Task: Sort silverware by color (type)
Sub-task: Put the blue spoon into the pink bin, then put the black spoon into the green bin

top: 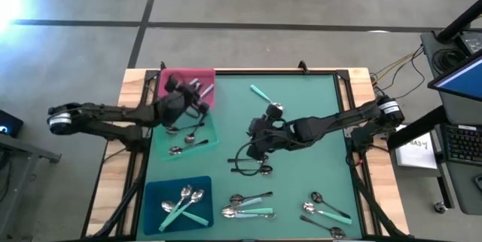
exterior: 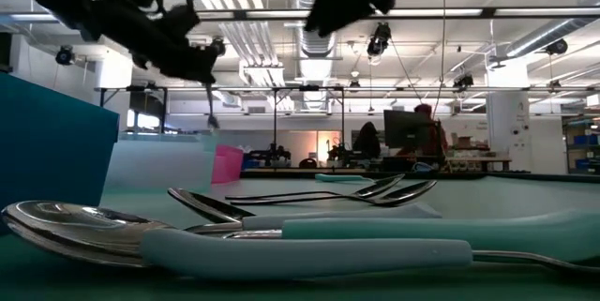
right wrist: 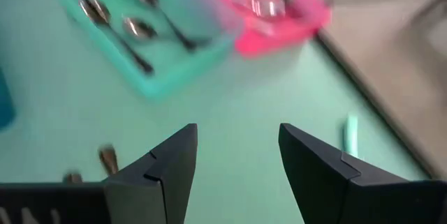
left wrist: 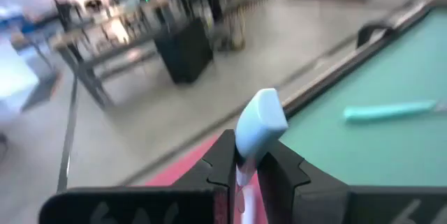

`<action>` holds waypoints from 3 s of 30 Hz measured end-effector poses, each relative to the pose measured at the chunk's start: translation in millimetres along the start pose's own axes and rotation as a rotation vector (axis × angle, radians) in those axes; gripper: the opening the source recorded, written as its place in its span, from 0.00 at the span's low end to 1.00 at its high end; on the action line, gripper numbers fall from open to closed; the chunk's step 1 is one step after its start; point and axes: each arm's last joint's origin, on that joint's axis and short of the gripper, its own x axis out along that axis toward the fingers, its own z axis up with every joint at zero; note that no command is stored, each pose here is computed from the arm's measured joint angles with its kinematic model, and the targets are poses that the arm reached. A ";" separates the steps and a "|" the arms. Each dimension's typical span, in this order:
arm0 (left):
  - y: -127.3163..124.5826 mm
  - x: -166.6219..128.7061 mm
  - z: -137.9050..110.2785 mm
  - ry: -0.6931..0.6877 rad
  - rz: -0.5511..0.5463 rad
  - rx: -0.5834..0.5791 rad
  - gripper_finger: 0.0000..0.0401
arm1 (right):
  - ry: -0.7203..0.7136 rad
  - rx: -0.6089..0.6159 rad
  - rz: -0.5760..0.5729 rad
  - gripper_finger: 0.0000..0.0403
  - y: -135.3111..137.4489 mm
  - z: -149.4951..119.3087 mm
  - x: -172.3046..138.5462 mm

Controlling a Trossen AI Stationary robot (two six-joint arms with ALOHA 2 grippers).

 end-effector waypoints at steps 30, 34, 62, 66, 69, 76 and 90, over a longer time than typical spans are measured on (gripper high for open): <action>45.4 21.6 -0.7 0.537 -0.085 0.124 0.27 | 0.544 0.118 0.164 0.42 22.4 -59.0 25.5; 39.2 21.8 26.9 0.474 -0.380 -0.015 0.31 | 0.552 0.048 0.208 0.42 30.3 -64.1 37.3; -41.6 -69.9 55.1 0.332 -1.292 -0.195 0.32 | 0.444 -0.373 0.345 0.33 62.6 -92.9 110.5; -48.6 -85.8 59.0 0.333 -1.361 -0.179 0.32 | 0.446 -0.370 0.350 0.30 61.7 -93.3 113.0; -52.8 -95.7 62.2 0.337 -1.373 -0.196 0.32 | 0.448 -0.357 0.355 0.23 60.5 -92.4 113.5; -63.8 -118.7 67.2 0.331 -1.450 -0.169 0.32 | 0.446 -0.349 0.353 0.03 59.2 -92.2 116.7; -94.9 -119.7 45.1 0.465 -1.393 -0.072 0.32 | 0.390 -0.354 0.257 0.02 41.7 -72.5 95.8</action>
